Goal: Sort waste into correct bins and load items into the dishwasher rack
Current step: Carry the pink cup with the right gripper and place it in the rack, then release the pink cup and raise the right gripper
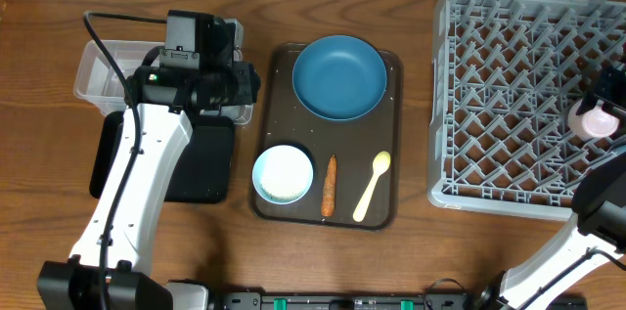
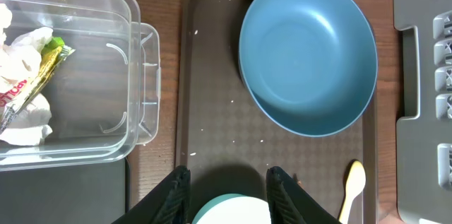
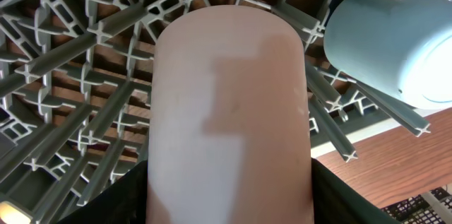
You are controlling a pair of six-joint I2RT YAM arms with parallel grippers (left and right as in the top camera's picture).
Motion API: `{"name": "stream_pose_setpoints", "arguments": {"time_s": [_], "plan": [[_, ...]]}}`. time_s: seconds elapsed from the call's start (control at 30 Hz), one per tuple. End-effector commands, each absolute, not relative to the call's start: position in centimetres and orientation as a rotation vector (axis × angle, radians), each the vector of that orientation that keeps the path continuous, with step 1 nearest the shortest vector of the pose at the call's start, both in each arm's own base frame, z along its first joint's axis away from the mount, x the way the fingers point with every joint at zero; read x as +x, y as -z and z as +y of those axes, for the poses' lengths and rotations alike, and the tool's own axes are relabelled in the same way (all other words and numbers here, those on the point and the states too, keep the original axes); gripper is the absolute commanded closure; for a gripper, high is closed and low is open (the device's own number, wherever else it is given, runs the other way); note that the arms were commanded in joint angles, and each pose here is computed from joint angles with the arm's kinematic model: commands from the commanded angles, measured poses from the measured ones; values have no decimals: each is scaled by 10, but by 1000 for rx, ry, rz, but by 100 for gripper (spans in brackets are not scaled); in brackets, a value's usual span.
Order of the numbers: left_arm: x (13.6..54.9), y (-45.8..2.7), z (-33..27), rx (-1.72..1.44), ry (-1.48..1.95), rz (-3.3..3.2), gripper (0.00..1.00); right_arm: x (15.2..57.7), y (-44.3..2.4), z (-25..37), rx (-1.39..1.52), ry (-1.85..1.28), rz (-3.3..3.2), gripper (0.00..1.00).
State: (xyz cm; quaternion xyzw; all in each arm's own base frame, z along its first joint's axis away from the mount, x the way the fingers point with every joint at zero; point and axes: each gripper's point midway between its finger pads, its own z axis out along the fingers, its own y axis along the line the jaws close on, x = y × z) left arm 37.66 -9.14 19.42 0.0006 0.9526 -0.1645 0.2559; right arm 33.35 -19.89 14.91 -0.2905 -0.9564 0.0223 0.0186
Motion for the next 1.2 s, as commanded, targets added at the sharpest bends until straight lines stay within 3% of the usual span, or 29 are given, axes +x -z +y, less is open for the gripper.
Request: {"name": "stream_pose_setpoints", "arguments": {"time_s": [0.0, 0.1, 0.3, 0.57, 0.7, 0.93, 1.17], "plan": [[376, -192, -89, 6, 421, 2592, 62, 339, -145, -201, -903, -53, -2975, 43], [375, -192, -88, 6, 421, 2597, 62, 339, -143, -201, -902, -51, -2971, 29], [375, -192, -88, 6, 421, 2598, 62, 336, -138, -199, -896, -46, -2955, 16], [374, -191, -88, 5, 421, 2601, 62, 343, -135, -190, -886, 43, -2979, 11], [372, -190, -88, 3, 420, 2611, 55, 365, -138, -162, -700, 294, -3085, 12], [368, -187, -87, 0, 418, 2632, 52, 418, -160, -87, -355, 708, -3261, 17], [363, -183, -83, -12, 387, 2660, 52, 467, -169, 9, 108, 757, -3398, 17]]}}
